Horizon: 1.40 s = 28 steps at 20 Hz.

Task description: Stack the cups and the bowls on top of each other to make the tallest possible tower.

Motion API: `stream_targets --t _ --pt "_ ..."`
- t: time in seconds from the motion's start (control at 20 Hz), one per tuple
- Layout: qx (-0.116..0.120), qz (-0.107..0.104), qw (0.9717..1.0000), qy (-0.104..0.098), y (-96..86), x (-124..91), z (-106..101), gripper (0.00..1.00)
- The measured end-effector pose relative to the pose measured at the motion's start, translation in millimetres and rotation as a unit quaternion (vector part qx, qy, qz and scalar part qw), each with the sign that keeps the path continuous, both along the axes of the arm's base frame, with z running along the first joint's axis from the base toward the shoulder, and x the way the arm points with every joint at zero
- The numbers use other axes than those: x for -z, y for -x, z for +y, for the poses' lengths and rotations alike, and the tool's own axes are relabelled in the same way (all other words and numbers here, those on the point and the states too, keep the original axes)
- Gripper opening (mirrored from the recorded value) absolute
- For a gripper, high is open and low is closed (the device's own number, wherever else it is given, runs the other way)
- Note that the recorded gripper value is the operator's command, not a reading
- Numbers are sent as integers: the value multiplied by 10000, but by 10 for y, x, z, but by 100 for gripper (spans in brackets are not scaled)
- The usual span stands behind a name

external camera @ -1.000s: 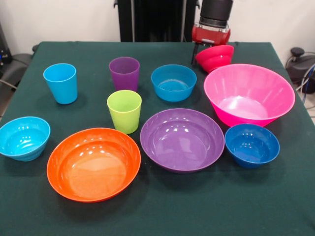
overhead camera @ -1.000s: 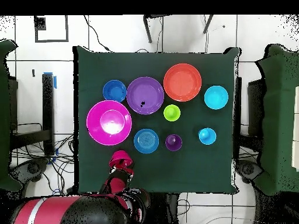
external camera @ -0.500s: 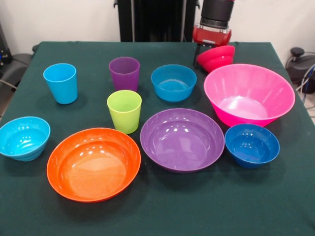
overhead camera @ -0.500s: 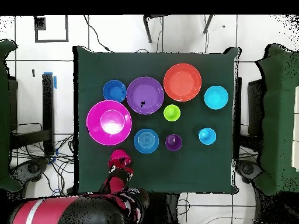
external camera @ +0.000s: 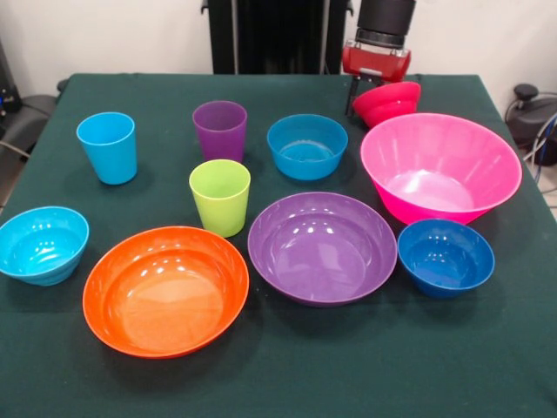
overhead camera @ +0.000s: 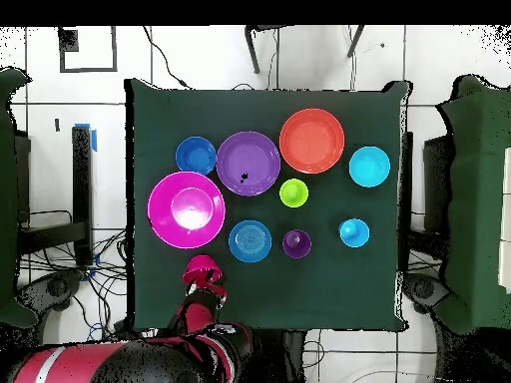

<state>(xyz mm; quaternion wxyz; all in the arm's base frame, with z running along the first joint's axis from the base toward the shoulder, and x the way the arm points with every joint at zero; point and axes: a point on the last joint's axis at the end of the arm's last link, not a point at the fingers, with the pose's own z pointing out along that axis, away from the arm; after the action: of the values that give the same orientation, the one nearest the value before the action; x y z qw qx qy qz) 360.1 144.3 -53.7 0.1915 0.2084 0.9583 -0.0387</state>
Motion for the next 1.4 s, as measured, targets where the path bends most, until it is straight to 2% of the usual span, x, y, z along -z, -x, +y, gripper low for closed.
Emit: stream_targets --t 0.65,1.4 --pt "65 -58 10000 42 -37 -10 40 0" --pt "65 -256 9997 -1 -178 -139 73 0"
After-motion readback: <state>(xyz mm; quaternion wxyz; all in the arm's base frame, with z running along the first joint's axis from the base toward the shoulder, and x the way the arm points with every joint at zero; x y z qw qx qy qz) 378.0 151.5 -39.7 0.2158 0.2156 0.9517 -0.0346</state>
